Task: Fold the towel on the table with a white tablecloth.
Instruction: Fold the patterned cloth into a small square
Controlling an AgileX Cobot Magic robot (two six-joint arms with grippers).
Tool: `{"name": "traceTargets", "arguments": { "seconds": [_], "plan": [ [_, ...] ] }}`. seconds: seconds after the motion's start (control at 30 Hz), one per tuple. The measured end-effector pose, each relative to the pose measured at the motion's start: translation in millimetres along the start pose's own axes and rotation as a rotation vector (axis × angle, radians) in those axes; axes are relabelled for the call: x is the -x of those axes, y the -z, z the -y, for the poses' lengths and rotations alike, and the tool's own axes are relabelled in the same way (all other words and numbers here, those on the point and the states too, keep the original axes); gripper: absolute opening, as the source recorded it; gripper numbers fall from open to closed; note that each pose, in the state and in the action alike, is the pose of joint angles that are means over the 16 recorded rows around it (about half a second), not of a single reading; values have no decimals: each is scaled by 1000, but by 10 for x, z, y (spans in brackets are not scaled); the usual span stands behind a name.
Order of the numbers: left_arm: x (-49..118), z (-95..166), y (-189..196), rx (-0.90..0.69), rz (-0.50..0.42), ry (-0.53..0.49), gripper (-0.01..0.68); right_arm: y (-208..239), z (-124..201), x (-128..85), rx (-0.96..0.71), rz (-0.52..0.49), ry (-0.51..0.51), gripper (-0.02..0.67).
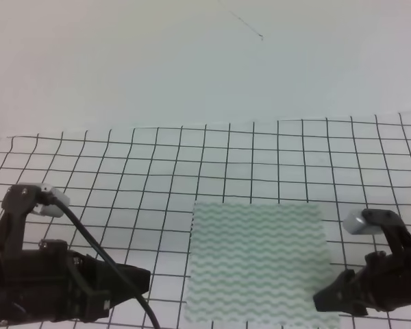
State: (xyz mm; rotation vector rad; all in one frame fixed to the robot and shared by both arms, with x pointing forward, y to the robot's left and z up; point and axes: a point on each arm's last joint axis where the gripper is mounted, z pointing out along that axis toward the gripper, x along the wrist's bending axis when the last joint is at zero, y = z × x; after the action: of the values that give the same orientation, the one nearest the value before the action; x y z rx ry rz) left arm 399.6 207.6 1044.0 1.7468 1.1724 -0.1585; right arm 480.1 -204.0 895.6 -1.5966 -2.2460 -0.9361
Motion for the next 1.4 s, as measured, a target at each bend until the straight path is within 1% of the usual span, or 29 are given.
{"name": "traceTargets", "arguments": {
  "seconds": [0.33,0.5,0.57,0.73,0.87,1.0,1.1,1.23,1.4],
  "plan": [
    [-50,-34,-51,-33,-8,-30,174,2,-36,-53,40,-59,21,336],
    [-113,-123,-154,-78,-4,-69,147,4,-20,-72,23,-79,55,316],
    [-140,-167,-223,-102,0,-89,125,8,-17,-83,16,-89,71,291],
    [-192,-260,-460,-164,3,-139,71,54,-38,-141,7,-120,125,189],
    [-209,-303,-661,-187,-20,-174,29,171,-98,-215,14,-112,177,107],
    [-211,-311,-832,-203,-48,-198,3,404,-176,-326,33,-47,234,35],
    [-216,-315,-935,-216,-65,-216,1,665,-215,-437,64,41,269,7],
    [-237,-357,-1045,-236,-69,-229,1,1070,-198,-573,128,210,278,5],
    [-271,-438,-1171,-275,-47,-248,1,1540,-100,-677,220,439,251,6]
  ]
}}
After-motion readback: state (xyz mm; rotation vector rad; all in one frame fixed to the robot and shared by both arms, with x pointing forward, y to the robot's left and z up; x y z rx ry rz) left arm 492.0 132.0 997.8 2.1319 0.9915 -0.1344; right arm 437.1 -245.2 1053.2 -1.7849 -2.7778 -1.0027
